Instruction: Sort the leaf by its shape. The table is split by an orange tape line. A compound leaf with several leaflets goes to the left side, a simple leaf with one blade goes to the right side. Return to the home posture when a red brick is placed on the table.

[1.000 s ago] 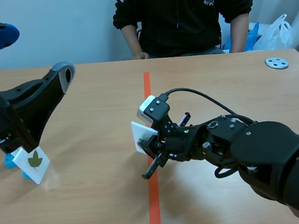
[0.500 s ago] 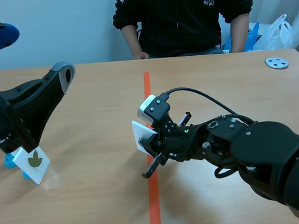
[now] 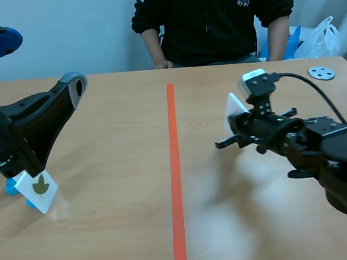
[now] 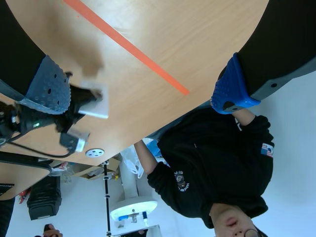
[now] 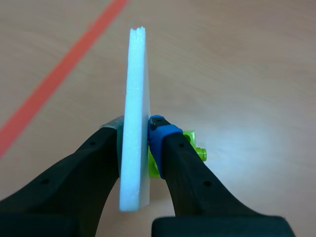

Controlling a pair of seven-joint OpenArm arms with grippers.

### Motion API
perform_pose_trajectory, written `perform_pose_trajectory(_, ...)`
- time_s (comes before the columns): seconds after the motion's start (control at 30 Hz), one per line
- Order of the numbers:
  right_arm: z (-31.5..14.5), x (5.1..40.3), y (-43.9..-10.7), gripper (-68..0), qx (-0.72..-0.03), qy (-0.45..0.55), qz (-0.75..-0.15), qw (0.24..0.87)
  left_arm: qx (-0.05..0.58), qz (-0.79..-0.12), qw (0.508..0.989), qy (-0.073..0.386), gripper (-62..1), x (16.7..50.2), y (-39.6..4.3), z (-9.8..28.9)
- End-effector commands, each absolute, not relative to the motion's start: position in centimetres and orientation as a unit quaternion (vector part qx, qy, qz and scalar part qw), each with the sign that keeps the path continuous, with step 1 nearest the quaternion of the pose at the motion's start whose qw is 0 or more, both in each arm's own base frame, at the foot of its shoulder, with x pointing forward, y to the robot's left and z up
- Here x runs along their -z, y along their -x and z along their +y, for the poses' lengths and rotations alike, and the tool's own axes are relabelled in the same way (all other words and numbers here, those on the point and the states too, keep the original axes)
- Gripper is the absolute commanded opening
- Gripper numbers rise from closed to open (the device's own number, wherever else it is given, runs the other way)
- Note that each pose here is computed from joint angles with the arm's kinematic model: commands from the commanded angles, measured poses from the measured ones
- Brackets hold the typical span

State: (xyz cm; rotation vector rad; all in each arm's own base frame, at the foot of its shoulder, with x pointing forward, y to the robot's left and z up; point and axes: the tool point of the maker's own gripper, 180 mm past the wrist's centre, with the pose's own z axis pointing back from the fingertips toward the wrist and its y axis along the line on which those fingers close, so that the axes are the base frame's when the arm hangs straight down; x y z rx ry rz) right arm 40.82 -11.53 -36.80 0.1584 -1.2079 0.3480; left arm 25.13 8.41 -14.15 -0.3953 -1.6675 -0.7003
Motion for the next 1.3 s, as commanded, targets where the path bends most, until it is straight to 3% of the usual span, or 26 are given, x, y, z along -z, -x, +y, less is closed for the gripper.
perform_pose_trajectory(0.0,-14.1,36.1,-41.1,-61.2,-0.145,-0.051,-0.575,0.803,0.304,-0.732,0.583,0.178,0.4,12.8,-24.9,7.9)
perform_pose_trajectory(0.4,-26.9,38.4,-35.9,-61.1,0.018,0.019,-0.56,0.828,0.303,-0.73,0.586,0.179,0.4,13.1,-24.8,7.9)
perform_pose_trajectory(0.77,-29.0,39.2,-33.7,-59.8,0.045,0.037,-0.556,0.829,0.303,-0.73,0.586,0.179,0.4,13.1,-24.8,7.9)
perform_pose_trajectory(0.83,-29.3,39.0,-33.7,-54.3,0.048,0.044,-0.558,0.827,0.303,-0.73,0.586,0.179,0.4,13.1,-24.8,7.9)
perform_pose_trajectory(1.0,-29.4,39.0,-33.7,-27.8,0.049,0.048,-0.559,0.826,0.303,-0.73,0.586,0.179,0.4,13.1,-24.8,7.9)
perform_pose_trajectory(1.07,-29.4,38.8,-33.8,-20.5,0.048,0.048,-0.561,0.825,0.303,-0.73,0.586,0.179,0.4,13.1,-24.8,7.9)
perform_pose_trajectory(1.13,-29.4,38.4,-34.0,-17.0,0.044,0.048,-0.565,0.822,0.303,-0.73,0.586,0.179,0.4,13.1,-24.8,7.9)
perform_pose_trajectory(1.27,-29.9,36.6,-34.4,-16.9,0.031,0.058,-0.58,0.812,0.303,-0.73,0.586,0.179,0.4,13.1,-24.8,7.9)
